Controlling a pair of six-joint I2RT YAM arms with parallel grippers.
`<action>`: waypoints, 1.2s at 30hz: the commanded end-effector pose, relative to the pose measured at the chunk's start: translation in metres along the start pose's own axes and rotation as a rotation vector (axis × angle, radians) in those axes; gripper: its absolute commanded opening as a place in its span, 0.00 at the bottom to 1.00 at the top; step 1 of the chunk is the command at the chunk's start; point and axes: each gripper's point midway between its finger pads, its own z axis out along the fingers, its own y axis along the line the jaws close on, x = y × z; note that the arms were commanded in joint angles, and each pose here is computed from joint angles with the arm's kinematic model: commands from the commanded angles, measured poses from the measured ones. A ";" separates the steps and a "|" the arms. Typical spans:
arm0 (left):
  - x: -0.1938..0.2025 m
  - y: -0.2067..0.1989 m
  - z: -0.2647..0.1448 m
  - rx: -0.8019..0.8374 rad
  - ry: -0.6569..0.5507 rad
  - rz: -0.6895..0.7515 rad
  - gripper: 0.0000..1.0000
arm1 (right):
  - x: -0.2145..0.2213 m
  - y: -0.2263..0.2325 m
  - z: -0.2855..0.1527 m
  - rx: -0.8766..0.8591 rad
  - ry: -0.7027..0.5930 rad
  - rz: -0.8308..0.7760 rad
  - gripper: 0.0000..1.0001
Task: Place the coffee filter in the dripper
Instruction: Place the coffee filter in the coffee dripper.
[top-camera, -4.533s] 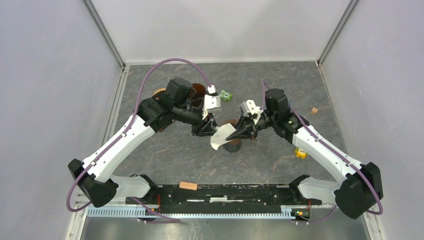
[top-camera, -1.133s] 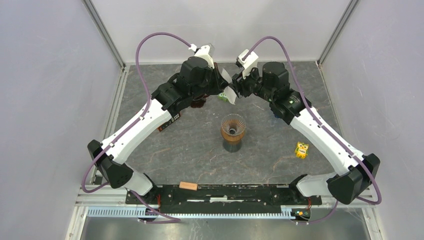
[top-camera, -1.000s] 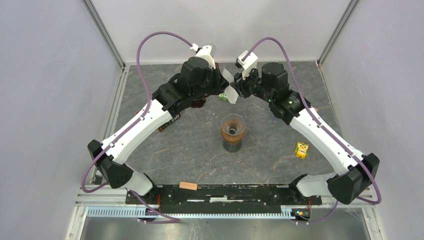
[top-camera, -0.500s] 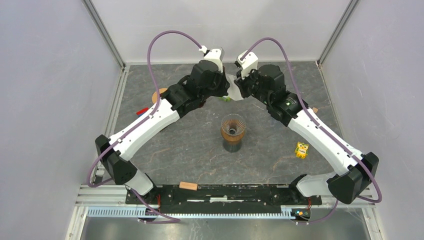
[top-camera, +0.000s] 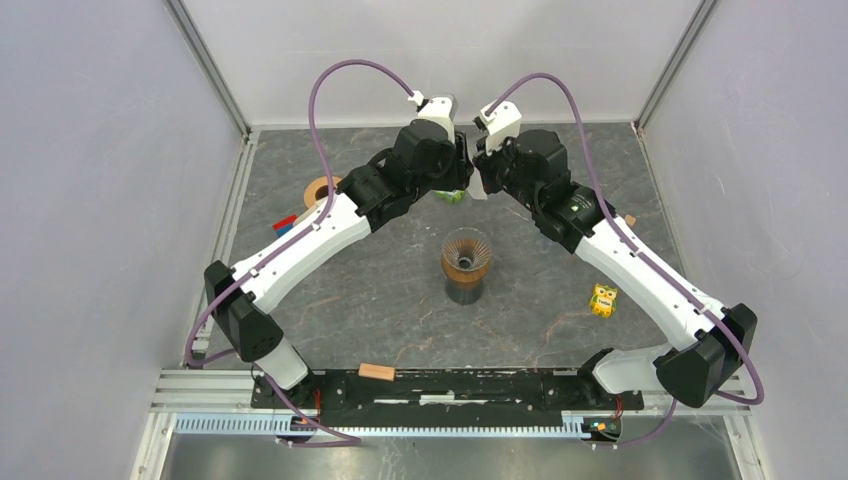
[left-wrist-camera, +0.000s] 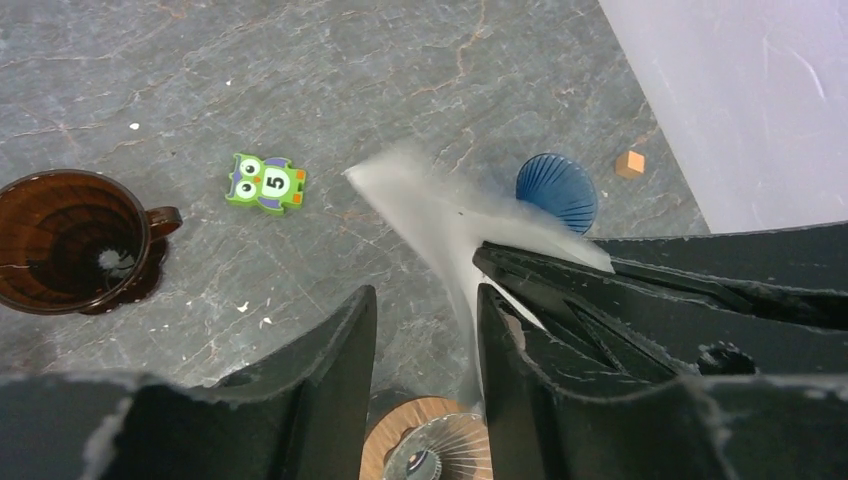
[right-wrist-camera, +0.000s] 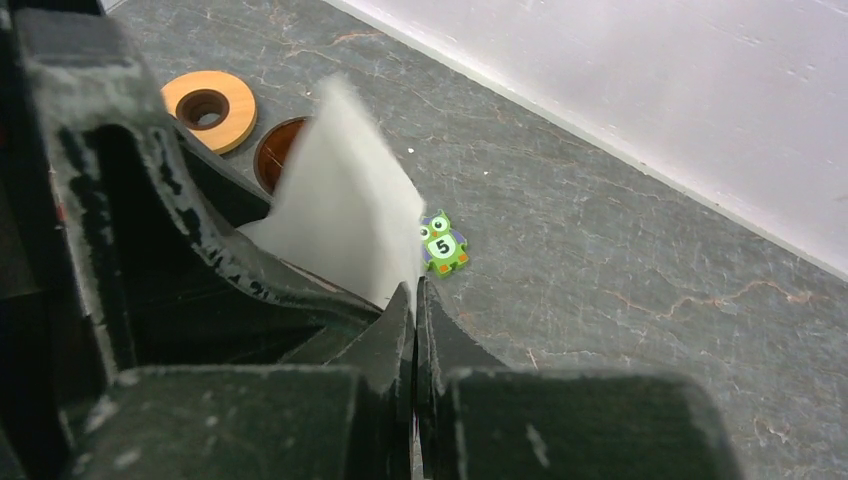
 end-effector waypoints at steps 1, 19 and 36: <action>-0.031 -0.014 -0.020 0.076 -0.104 -0.016 0.50 | -0.014 -0.007 -0.006 0.040 -0.052 0.052 0.00; -0.014 -0.003 -0.001 0.018 -0.084 -0.001 0.49 | -0.002 -0.007 -0.006 0.010 -0.038 0.187 0.00; -0.013 -0.010 0.011 -0.043 -0.091 0.059 0.50 | 0.003 -0.006 -0.007 0.020 -0.037 0.275 0.00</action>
